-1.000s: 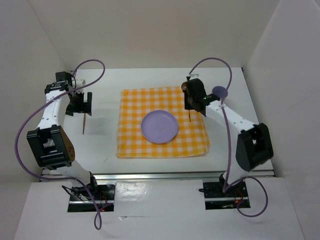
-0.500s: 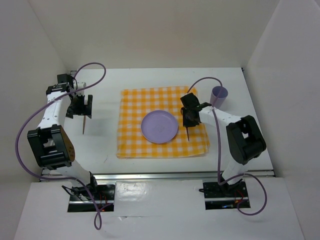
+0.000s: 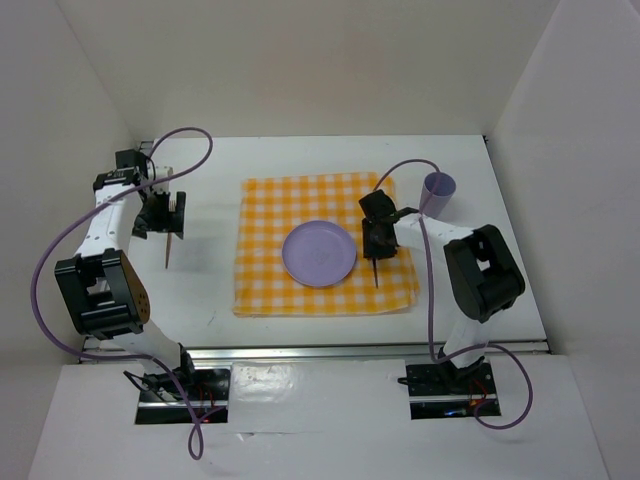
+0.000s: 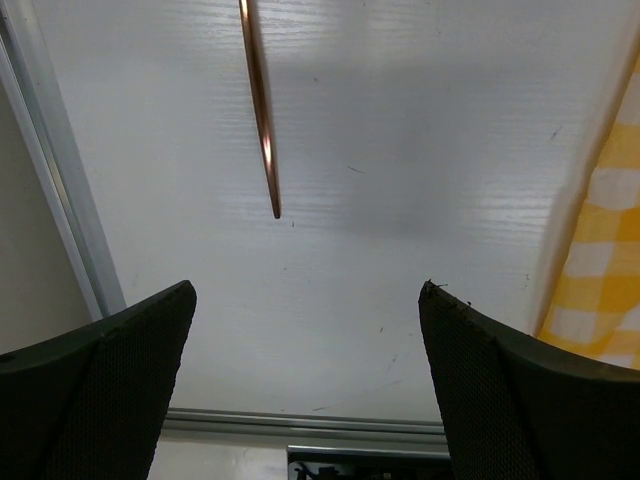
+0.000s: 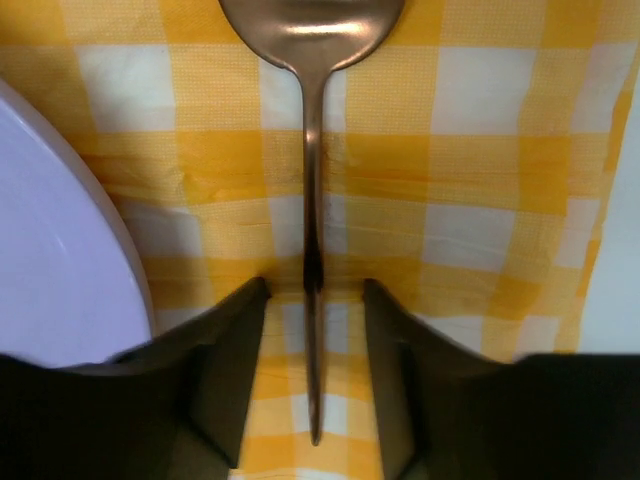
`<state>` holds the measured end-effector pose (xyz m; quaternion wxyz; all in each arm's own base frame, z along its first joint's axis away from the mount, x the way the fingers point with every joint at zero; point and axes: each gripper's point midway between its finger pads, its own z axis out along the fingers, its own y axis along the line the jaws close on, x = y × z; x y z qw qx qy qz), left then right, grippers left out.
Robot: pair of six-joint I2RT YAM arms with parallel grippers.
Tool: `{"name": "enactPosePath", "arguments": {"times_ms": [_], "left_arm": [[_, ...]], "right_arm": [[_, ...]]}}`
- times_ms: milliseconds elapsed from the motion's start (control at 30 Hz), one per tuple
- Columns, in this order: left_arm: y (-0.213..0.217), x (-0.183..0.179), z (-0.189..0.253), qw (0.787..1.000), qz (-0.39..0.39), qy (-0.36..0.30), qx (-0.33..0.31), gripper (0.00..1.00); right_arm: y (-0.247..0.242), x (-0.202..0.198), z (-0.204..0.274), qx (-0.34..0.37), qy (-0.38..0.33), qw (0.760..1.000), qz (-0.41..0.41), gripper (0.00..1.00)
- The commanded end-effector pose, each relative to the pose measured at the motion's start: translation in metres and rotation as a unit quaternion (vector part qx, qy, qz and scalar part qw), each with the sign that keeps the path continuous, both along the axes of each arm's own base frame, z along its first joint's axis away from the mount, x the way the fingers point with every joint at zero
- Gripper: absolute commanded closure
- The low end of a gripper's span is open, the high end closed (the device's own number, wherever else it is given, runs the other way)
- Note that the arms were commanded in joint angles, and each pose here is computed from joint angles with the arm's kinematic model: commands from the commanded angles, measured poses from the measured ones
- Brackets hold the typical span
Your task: Set the dinner table for one person
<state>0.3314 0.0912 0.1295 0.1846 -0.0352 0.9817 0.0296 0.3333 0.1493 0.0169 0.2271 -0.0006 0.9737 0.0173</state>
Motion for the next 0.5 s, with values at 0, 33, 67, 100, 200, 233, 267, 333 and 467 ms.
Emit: {"name": "enactPosePath", "arguments": {"times_ms": [0,33,67,100,200,233,267,333,467], "left_arm": [[0.007,-0.002,0.001,1.000,-0.006,-0.002,0.020,0.02],[0.009,-0.006,-0.002,1.000,-0.008,0.006,0.027,0.02],[0.009,-0.006,-0.007,1.000,-0.008,0.013,0.025,0.02],[0.012,-0.006,-0.014,0.999,-0.011,0.022,0.029,0.02],[0.020,-0.008,-0.033,0.998,-0.008,0.053,0.045,0.02],[0.024,-0.007,-0.038,0.997,-0.010,0.060,0.052,0.02],[0.027,-0.005,-0.042,0.996,-0.008,0.067,0.058,0.02],[0.034,0.003,-0.056,0.994,-0.010,0.086,0.067,0.02],[0.043,0.017,-0.076,0.991,-0.013,0.111,0.074,0.05]], "right_arm": [[0.007,0.011,0.011,0.004,-0.019,1.000,0.001,0.44],[0.006,0.010,0.016,0.005,-0.021,1.000,0.001,0.40],[0.006,0.015,0.020,0.004,-0.029,1.000,-0.006,0.38],[0.003,0.018,0.028,-0.003,-0.038,0.999,-0.012,0.36],[0.002,0.021,0.043,-0.002,-0.049,0.999,-0.014,0.30],[0.003,0.021,0.048,0.001,-0.054,0.998,-0.014,0.30],[0.007,0.024,0.062,0.015,-0.069,0.997,-0.011,0.29],[0.010,0.026,0.076,0.029,-0.085,0.996,-0.009,0.29],[0.018,0.033,0.107,0.055,-0.120,0.991,0.002,0.29]]}}
